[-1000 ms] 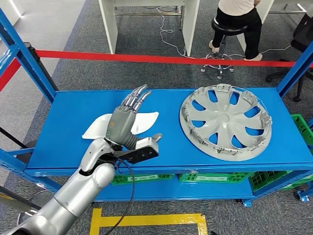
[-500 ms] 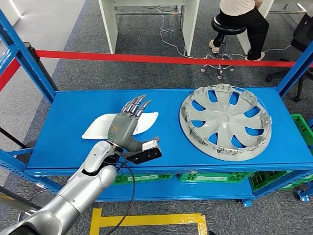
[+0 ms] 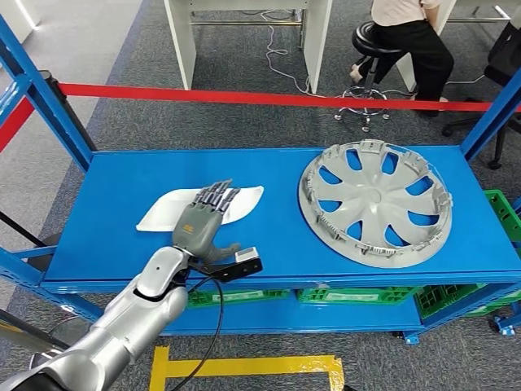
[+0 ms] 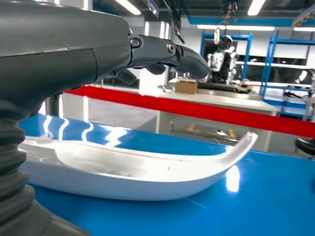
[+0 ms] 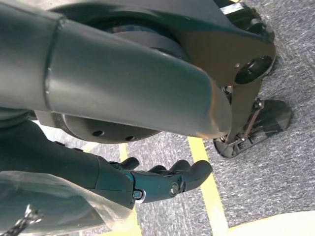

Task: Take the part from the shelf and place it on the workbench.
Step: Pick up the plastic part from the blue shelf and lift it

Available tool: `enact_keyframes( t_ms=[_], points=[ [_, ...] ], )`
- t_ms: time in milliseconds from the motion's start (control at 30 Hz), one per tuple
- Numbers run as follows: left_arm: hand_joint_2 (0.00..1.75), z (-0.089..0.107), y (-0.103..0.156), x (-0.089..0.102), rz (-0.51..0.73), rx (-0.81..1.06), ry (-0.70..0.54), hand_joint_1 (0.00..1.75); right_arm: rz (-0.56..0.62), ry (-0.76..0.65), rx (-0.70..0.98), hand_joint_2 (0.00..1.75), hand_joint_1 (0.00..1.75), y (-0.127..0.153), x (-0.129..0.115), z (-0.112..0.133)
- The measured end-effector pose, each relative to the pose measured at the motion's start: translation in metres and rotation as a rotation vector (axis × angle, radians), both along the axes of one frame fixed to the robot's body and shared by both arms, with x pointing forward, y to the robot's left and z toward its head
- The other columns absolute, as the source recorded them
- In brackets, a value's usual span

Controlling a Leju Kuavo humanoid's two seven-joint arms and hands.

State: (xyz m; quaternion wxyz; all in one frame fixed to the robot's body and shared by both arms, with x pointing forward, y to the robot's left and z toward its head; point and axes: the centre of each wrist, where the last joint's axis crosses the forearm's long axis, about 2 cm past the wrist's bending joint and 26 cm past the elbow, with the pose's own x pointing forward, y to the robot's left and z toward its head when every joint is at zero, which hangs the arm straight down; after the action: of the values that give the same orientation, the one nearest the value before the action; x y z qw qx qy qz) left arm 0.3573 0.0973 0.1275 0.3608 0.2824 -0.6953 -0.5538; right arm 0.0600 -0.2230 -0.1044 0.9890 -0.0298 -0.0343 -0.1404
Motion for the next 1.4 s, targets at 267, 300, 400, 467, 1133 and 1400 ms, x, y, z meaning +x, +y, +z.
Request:
enact_keyframes(
  t_ms=[267, 300, 400, 467, 1133, 1400],
  points=[
    [1.75, -0.018, 0.02, 0.007, 0.144, 0.212, -0.064, 0.0, 0.105, 0.016, -0.015, 0.0, 0.0, 0.0, -0.001, 0.0],
    [1.75, -0.018, 0.021, 0.008, 0.149, 0.22, -0.069, 0.0, 0.107, 0.016, -0.016, 0.0, 0.0, 0.0, -0.001, 0.0],
    [1.75, -0.018, 0.023, 0.01, 0.167, 0.24, -0.084, 0.0, 0.114, 0.015, -0.017, 0.0, 0.0, 0.0, -0.001, 0.0],
    [1.75, -0.018, 0.025, 0.011, 0.189, 0.261, -0.091, 0.0, 0.12, 0.015, -0.019, 0.0, 0.0, 0.0, -0.001, 0.0],
    [1.75, -0.023, 0.07, 0.035, 0.345, 0.594, 0.173, 1.75, 0.149, -0.005, -0.03, 0.0, 0.0, -0.002, -0.002, -0.001],
    [1.75, -0.023, 0.074, 0.036, 0.35, 0.573, 0.127, 1.75, 0.15, -0.014, -0.033, 0.0, 0.0, -0.002, -0.002, -0.001]
  ],
)
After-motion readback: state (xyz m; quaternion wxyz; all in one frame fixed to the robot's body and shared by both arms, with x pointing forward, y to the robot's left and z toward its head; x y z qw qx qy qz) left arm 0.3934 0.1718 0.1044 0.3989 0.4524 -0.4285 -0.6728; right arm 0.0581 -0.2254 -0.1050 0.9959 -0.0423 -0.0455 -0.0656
